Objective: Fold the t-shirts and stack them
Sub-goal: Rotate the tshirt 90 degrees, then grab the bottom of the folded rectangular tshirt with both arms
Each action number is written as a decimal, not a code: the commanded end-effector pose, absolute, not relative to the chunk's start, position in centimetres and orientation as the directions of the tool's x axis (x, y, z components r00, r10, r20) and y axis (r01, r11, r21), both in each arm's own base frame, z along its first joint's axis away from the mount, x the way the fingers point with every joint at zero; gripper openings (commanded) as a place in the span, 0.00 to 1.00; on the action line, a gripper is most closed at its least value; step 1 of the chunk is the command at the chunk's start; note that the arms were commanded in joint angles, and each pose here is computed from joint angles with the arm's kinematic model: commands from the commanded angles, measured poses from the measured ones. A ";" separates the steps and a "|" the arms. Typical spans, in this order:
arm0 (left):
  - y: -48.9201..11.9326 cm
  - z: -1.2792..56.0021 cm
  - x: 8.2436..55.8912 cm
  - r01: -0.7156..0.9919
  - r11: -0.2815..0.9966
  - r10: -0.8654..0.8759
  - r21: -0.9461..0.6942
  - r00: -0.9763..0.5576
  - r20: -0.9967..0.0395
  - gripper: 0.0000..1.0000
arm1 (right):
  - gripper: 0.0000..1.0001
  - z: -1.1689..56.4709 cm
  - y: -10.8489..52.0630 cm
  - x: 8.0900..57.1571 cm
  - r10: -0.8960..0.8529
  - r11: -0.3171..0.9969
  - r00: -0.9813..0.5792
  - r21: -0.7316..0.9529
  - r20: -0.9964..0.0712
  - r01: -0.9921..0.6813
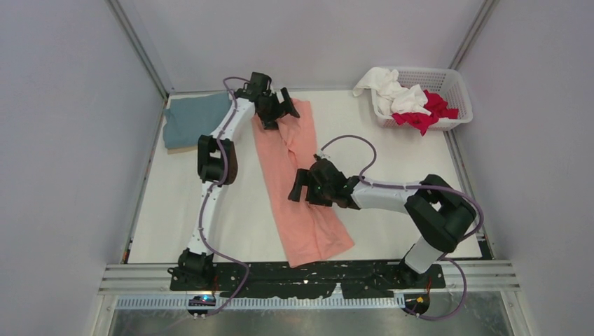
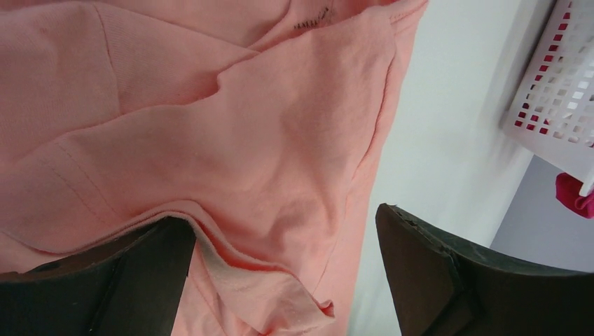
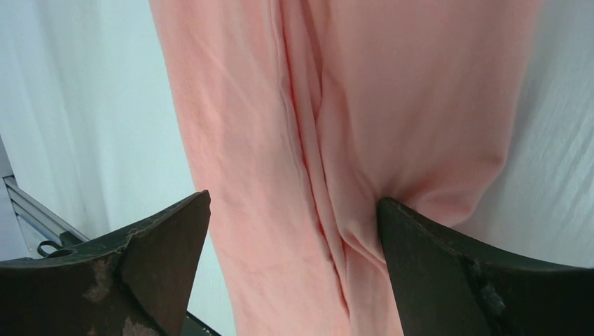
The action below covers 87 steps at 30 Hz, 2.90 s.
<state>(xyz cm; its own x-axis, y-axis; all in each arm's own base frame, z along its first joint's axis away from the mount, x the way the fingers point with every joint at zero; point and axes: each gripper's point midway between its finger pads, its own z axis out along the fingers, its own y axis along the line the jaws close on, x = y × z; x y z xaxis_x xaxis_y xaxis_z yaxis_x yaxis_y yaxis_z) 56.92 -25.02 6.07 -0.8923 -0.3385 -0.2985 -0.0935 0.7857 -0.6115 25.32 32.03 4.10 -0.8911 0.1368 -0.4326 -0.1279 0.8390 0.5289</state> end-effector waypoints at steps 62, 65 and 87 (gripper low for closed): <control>-24.2 23.4 38.9 0.237 0.871 -0.098 -0.431 -0.775 -0.625 1.00 | 0.95 10.5 18.4 17.1 0.241 0.920 -0.671 0.385 -0.701 -0.073; -22.0 20.0 33.7 0.186 0.910 -0.081 -0.370 -0.797 -0.599 1.00 | 0.95 9.4 19.3 15.6 0.170 0.910 -0.734 0.390 -0.657 -0.138; -23.1 5.3 8.9 0.160 0.805 -0.018 -0.571 -0.956 -0.293 0.71 | 0.65 3.2 21.5 4.5 -0.101 0.791 -0.969 0.573 -0.226 -0.216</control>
